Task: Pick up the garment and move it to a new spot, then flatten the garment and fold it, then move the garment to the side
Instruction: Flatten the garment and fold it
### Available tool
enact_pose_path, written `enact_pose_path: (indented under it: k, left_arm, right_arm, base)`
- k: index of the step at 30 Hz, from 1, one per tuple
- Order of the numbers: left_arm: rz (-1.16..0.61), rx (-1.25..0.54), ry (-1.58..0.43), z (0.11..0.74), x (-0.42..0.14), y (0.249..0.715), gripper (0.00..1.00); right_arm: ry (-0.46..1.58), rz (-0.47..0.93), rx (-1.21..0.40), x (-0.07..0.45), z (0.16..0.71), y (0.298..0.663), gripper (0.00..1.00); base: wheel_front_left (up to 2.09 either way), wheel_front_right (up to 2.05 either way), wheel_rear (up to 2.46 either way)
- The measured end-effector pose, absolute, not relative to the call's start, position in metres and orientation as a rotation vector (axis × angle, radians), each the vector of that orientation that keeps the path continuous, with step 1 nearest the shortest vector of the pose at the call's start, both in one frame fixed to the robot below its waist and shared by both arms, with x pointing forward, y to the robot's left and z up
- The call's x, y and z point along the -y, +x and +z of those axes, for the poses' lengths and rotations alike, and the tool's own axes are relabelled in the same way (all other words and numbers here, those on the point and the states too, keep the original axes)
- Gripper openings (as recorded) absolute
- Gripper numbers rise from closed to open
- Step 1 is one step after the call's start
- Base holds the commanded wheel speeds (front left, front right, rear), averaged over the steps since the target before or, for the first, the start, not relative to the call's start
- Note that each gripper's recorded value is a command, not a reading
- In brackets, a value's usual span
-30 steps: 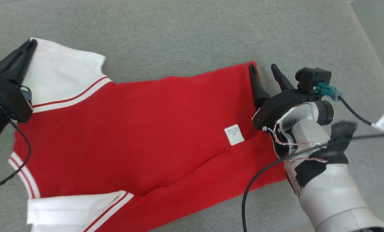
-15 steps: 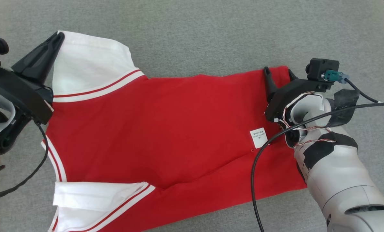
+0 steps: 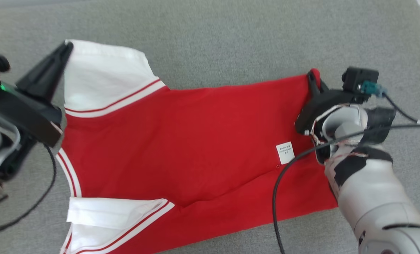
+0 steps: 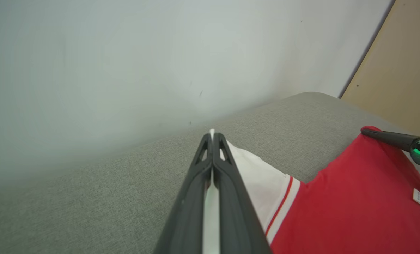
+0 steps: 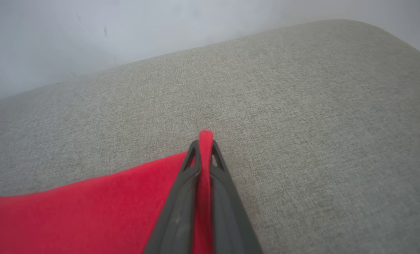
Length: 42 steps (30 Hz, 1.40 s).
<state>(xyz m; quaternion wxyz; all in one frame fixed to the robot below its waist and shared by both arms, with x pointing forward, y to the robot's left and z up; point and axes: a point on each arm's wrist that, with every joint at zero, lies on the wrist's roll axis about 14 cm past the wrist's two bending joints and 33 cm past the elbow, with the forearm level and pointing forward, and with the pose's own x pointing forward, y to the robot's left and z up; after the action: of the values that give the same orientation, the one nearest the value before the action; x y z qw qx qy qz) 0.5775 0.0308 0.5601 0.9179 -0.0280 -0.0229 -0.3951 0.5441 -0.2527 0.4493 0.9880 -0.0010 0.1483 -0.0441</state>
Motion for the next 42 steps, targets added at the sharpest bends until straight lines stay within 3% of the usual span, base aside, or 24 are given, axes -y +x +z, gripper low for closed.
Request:
enact_pose_path:
  k: [14,22,40,41,42]
  left_arm:
    - [-0.763,0.138,-0.176,0.589,-0.045,0.479,0.0]
    - [-0.696,0.106,-0.217,0.566,-0.057,0.422,0.0]
    - [-0.559,0.031,-0.203,0.52,-0.082,0.381,0.0]
    - [-0.557,0.017,-0.188,0.514,-0.083,0.379,0.0]
    - [-0.547,0.007,-0.177,0.51,-0.085,0.379,0.28]
  right_arm:
    - [0.039,-0.021,-0.148,0.223,0.471,0.506,0.0]
    - [0.067,0.036,-0.111,0.213,0.468,0.476,0.0]
    - [0.127,0.109,-0.14,0.2,0.457,0.415,0.0]
    - [0.131,0.108,-0.145,0.2,0.456,0.413,0.16]
    - [0.138,0.104,-0.14,0.201,0.458,0.411,0.86]
  base:
    - [0.0,0.0,0.0]
    - [0.0,0.0,0.0]
    - [0.0,0.0,0.0]
    - [0.0,0.0,0.0]
    - [0.0,0.0,0.0]
